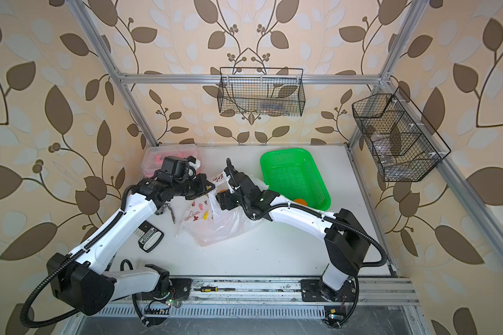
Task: Place the oranges into plastic bags & tie knots
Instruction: Place the orange in the plastic bag, then pick up the orange from the basket, then place the orange in the plastic bag.
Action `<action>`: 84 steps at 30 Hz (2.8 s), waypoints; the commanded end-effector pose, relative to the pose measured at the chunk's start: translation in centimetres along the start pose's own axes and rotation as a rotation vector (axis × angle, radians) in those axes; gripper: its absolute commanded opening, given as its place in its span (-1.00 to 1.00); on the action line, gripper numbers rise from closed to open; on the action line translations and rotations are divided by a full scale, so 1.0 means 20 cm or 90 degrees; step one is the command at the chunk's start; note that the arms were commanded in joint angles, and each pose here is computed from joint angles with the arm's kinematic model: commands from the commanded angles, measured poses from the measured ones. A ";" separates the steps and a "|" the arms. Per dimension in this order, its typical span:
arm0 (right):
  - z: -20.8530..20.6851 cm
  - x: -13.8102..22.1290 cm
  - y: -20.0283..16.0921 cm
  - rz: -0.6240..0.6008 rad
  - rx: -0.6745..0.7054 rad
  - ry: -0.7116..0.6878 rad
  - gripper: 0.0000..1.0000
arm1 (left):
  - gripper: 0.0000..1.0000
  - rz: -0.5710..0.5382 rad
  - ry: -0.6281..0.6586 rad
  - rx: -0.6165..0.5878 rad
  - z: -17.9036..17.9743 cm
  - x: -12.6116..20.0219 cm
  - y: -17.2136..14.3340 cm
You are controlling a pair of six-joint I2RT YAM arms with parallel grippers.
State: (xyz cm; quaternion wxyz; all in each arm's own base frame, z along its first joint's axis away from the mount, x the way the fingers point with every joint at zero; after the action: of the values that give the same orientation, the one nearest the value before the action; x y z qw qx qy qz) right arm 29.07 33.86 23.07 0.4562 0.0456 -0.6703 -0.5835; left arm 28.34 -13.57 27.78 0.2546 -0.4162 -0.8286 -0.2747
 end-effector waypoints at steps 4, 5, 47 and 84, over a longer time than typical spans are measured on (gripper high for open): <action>-0.02 0.23 0.22 -0.085 0.006 0.005 0.78 | -1.00 -0.028 -0.024 -0.015 -0.04 0.07 0.02; -0.03 0.29 0.23 -0.093 0.008 0.003 0.78 | -1.00 -0.029 -0.022 -0.014 -0.04 0.07 0.02; -1.28 0.53 -0.72 0.520 -0.131 -0.226 0.79 | -1.00 -0.039 0.013 -0.019 0.02 0.05 0.02; -0.68 0.84 -0.04 0.043 -0.037 -0.055 0.22 | -1.00 -0.035 0.014 -0.019 0.02 0.04 0.02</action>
State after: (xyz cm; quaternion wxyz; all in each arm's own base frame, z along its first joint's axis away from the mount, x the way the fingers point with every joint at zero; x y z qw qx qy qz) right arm 29.26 10.13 27.54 0.4380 -0.1080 -0.6961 -0.5585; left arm 28.00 -12.84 26.69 0.2762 -0.3991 -0.8239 -0.2925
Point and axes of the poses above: each gripper's point midway between its finger pads, its own x axis back along the fingers, its own z axis along the line the jaws close on, y = z × x, the point moved 6 cm from there along x, back along the fingers, and after that the axes turned 13 degrees about x, right-handed, at the moved point
